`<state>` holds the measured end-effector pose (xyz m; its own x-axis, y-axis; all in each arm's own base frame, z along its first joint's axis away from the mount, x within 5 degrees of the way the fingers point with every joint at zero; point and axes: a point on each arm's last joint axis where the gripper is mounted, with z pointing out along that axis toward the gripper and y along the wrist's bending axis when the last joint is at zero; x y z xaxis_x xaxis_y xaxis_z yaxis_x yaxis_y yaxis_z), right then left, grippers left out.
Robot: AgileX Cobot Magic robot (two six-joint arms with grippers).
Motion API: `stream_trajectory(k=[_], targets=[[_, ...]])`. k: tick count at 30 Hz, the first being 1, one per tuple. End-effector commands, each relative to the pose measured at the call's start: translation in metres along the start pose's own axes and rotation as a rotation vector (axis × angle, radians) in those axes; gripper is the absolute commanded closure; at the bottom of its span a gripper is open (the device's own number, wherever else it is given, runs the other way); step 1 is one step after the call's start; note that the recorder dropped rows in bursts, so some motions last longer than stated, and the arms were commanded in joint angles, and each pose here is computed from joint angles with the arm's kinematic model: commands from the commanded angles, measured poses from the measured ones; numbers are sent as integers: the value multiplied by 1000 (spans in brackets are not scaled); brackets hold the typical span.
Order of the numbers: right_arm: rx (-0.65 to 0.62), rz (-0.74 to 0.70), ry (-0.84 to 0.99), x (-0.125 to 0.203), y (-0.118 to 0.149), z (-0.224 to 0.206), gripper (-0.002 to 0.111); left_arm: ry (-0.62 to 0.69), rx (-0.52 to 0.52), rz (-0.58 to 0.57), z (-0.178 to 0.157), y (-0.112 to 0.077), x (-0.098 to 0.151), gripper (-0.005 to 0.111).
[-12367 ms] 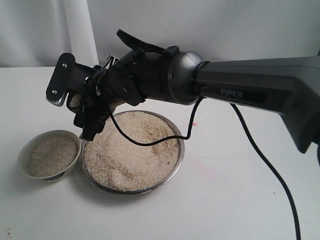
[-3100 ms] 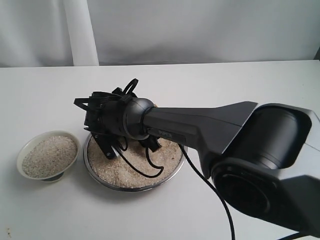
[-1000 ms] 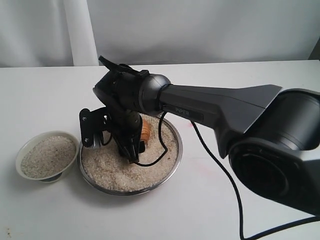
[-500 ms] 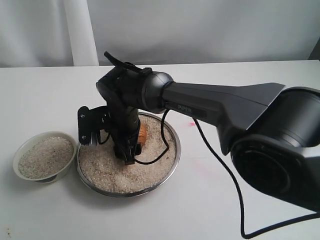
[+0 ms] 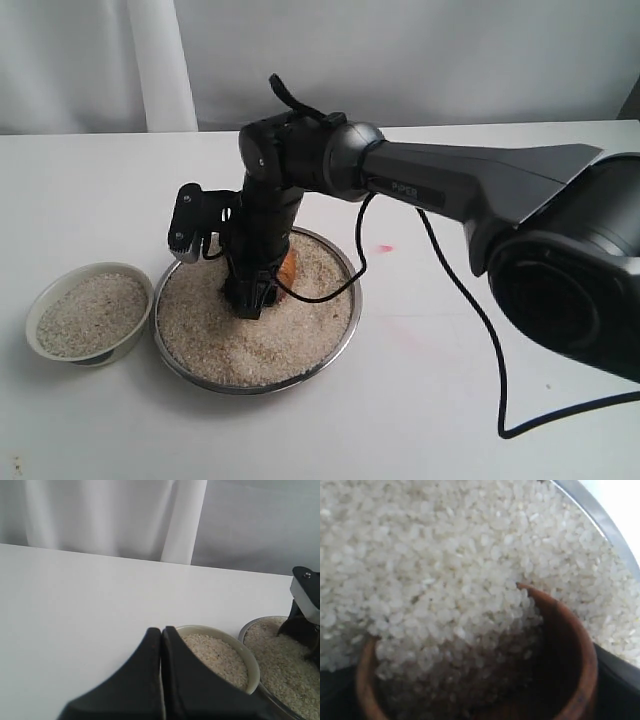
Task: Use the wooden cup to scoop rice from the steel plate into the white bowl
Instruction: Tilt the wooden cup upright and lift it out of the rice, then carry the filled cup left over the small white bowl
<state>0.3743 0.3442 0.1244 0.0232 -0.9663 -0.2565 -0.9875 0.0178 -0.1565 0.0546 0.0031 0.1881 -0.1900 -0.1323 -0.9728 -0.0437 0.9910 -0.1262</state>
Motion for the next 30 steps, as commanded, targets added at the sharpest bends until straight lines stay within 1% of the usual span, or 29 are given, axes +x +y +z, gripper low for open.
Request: stream_trajectory(k=[1, 4, 15, 23, 30], targets=[[-82, 62, -48, 16, -6, 7, 108, -3, 3, -5, 0, 0, 0, 107], [-102, 84, -112, 17, -11, 3, 108, -3, 3, -5, 0, 0, 0, 107], [-39, 52, -154, 14, -20, -18, 108, -3, 3, -5, 0, 0, 0, 107], [36, 44, -217, 5, -25, -52, 108, -3, 3, -5, 0, 0, 0, 107], [73, 48, -294, -5, -26, -81, 108, -3, 3, -5, 0, 0, 0, 107]])
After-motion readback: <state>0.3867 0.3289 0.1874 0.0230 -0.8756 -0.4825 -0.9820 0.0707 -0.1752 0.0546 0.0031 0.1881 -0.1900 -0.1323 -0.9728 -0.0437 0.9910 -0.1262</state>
